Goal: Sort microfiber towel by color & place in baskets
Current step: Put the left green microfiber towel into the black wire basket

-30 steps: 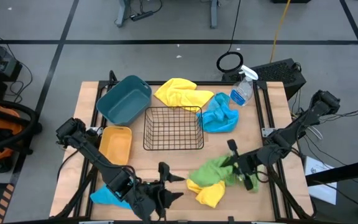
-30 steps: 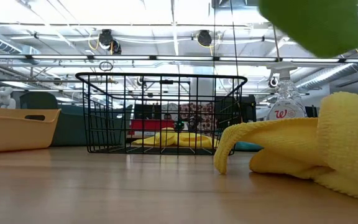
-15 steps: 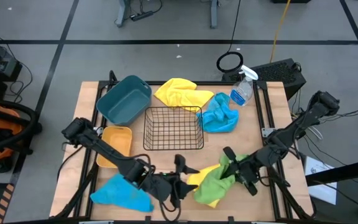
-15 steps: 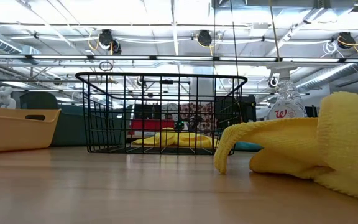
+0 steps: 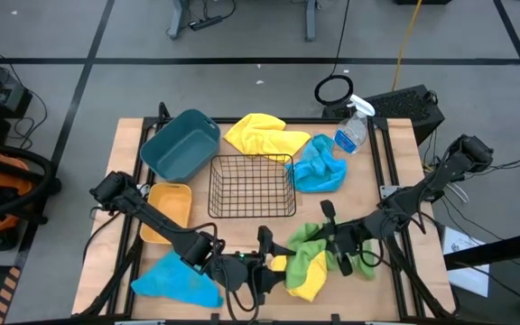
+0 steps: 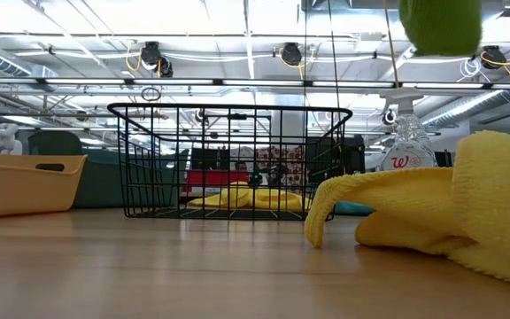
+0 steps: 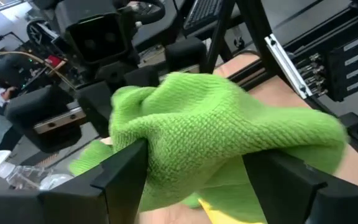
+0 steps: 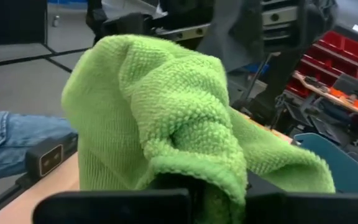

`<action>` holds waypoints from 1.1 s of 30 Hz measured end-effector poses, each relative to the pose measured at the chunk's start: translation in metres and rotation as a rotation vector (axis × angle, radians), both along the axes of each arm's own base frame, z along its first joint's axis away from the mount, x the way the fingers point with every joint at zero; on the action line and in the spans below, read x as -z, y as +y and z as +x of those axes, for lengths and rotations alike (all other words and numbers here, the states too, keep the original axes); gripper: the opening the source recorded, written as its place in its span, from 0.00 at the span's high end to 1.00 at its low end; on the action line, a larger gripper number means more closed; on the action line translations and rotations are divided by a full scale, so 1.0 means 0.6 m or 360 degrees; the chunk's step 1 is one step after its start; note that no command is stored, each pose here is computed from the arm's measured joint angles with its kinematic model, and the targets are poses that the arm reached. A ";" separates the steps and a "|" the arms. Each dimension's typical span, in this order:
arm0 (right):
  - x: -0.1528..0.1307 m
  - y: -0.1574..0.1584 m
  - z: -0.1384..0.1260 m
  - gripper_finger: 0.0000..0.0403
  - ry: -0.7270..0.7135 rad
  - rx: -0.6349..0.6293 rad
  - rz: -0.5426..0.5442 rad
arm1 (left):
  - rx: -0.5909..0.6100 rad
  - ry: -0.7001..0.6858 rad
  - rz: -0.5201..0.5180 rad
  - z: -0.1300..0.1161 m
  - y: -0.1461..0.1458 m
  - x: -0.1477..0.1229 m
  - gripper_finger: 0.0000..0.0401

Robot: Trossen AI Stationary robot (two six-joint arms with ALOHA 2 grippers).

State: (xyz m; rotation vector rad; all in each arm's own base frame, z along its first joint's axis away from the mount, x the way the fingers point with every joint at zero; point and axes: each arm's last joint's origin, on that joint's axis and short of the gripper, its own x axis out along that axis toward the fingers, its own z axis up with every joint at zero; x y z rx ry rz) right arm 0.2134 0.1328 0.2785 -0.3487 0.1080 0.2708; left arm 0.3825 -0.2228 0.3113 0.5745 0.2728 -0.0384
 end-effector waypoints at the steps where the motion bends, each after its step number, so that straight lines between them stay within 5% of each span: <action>1: -0.001 0.000 0.000 0.97 -0.0006 0.0003 0.0002 | 0.0000 0.0002 0.0000 0.000 0.000 0.000 0.33; 15: 0.000 -0.008 0.002 0.97 -0.0020 0.0210 -0.0059 | -0.0022 0.0079 -0.0023 -0.009 -0.008 0.010 0.32; 26: -0.002 -0.011 0.004 0.97 -0.0034 0.0232 -0.0052 | -0.0152 -0.0022 -0.0066 0.014 0.024 0.001 0.02; 33: -0.002 -0.020 0.009 0.97 -0.0028 0.0277 -0.0011 | -0.0248 -0.0084 -0.0078 0.040 0.056 0.006 0.02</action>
